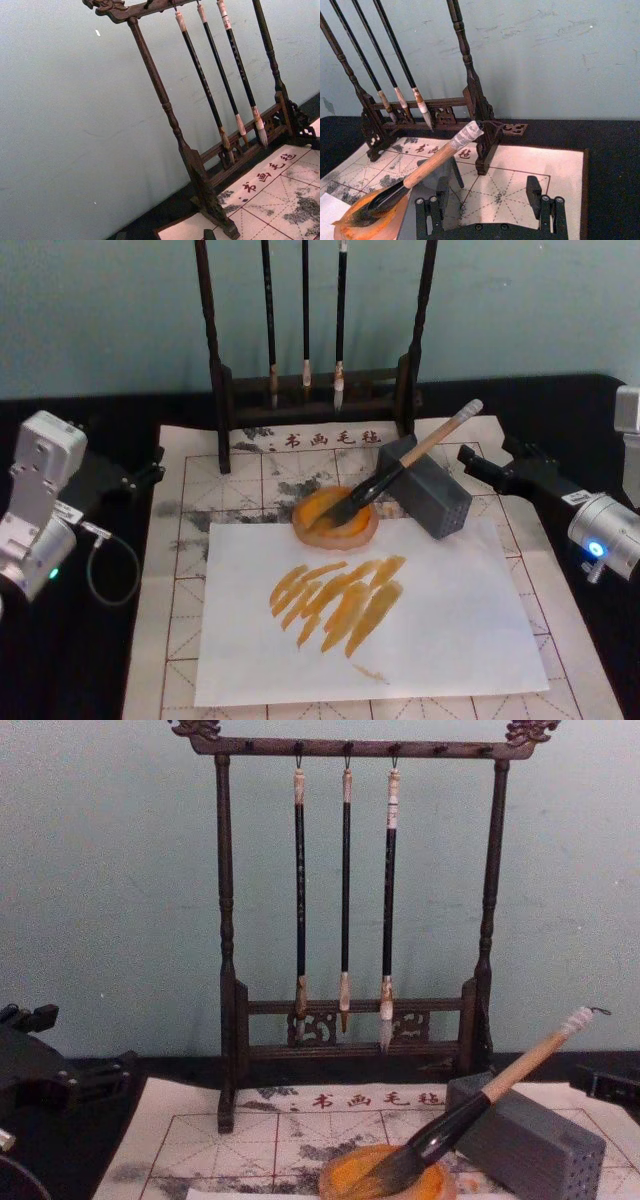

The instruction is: Pick up the brush from the inkstone, write on the paper, then place the brush back to its original position.

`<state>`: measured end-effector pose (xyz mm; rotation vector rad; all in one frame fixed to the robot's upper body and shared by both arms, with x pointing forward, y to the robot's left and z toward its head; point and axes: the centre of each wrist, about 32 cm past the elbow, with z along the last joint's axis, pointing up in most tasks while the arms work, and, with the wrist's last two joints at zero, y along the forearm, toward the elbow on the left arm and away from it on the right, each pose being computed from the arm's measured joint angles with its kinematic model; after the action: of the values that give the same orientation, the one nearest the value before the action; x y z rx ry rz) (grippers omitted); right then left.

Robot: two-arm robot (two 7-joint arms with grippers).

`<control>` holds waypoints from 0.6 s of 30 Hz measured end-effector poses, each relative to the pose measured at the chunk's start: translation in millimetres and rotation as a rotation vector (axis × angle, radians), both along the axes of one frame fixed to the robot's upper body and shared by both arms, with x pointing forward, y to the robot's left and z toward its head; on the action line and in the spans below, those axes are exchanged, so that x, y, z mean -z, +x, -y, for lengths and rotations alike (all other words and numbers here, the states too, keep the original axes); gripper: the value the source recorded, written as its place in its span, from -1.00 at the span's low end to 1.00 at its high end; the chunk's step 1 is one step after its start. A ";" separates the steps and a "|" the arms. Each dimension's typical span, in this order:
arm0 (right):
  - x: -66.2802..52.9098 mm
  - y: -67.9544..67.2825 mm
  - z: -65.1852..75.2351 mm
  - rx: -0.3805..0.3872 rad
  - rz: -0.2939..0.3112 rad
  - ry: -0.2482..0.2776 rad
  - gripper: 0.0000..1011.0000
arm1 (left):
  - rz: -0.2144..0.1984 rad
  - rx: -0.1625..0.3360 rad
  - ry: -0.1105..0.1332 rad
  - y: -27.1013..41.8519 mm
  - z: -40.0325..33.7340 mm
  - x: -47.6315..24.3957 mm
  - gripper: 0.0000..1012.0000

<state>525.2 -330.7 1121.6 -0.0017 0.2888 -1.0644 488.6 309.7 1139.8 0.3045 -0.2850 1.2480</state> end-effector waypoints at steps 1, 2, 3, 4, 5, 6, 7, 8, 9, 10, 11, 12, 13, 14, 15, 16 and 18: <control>0.0 0.0 0.0 0.000 0.000 0.000 0.98 | 0.000 0.000 0.000 0.0 0.0 0.0 0.98; 0.0 0.0 0.0 0.000 0.000 0.000 0.98 | 0.000 0.000 0.000 0.0 0.0 0.0 0.98; 0.0 0.0 0.0 0.000 0.000 0.000 0.98 | 0.000 0.000 0.000 0.0 0.0 0.0 0.98; 0.0 0.0 0.0 0.000 0.000 0.000 0.98 | 0.000 0.000 0.000 0.0 0.0 0.0 0.98; 0.0 0.0 0.0 0.000 0.000 0.000 0.98 | 0.000 0.000 0.000 0.0 0.0 0.0 0.98; 0.0 0.0 0.0 0.000 0.000 0.000 0.98 | 0.000 0.000 0.000 0.0 0.0 0.0 0.98; 0.0 0.0 0.0 0.000 0.000 0.000 0.98 | 0.000 0.000 0.000 0.0 0.0 0.0 0.98; 0.0 0.0 0.0 0.000 0.000 0.000 0.98 | 0.000 0.000 0.000 0.0 0.0 0.0 0.98; 0.0 0.0 0.0 0.000 0.000 0.000 0.98 | 0.000 0.000 0.000 0.0 0.0 0.0 0.98; 0.0 0.0 0.0 0.000 0.000 0.000 0.98 | 0.000 0.000 0.000 0.0 0.0 0.0 0.98; 0.0 0.0 0.0 0.000 0.000 0.000 0.98 | 0.000 0.000 0.000 0.0 0.0 0.0 0.98; 0.0 0.0 0.0 0.000 0.000 0.000 0.98 | 0.000 0.000 0.000 0.0 0.0 0.0 0.98; 0.0 0.0 0.0 0.000 0.000 0.000 0.98 | 0.000 0.000 0.000 0.0 0.0 0.0 0.98; 0.1 0.0 0.0 0.000 0.000 0.000 0.98 | 0.000 0.000 0.000 0.0 0.0 0.0 0.98; 0.1 0.0 0.0 0.000 0.000 0.000 0.98 | 0.000 0.000 0.000 0.0 0.0 0.0 0.98; 0.1 0.0 0.0 0.000 0.000 0.000 0.98 | 0.000 0.000 0.000 0.0 0.0 0.0 0.98; 0.1 0.0 0.0 0.000 0.000 0.000 0.98 | 0.000 0.000 0.000 0.0 0.0 0.0 0.98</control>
<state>525.2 -330.7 1121.5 -0.0015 0.2891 -1.0646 488.6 309.7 1139.8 0.3044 -0.2850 1.2480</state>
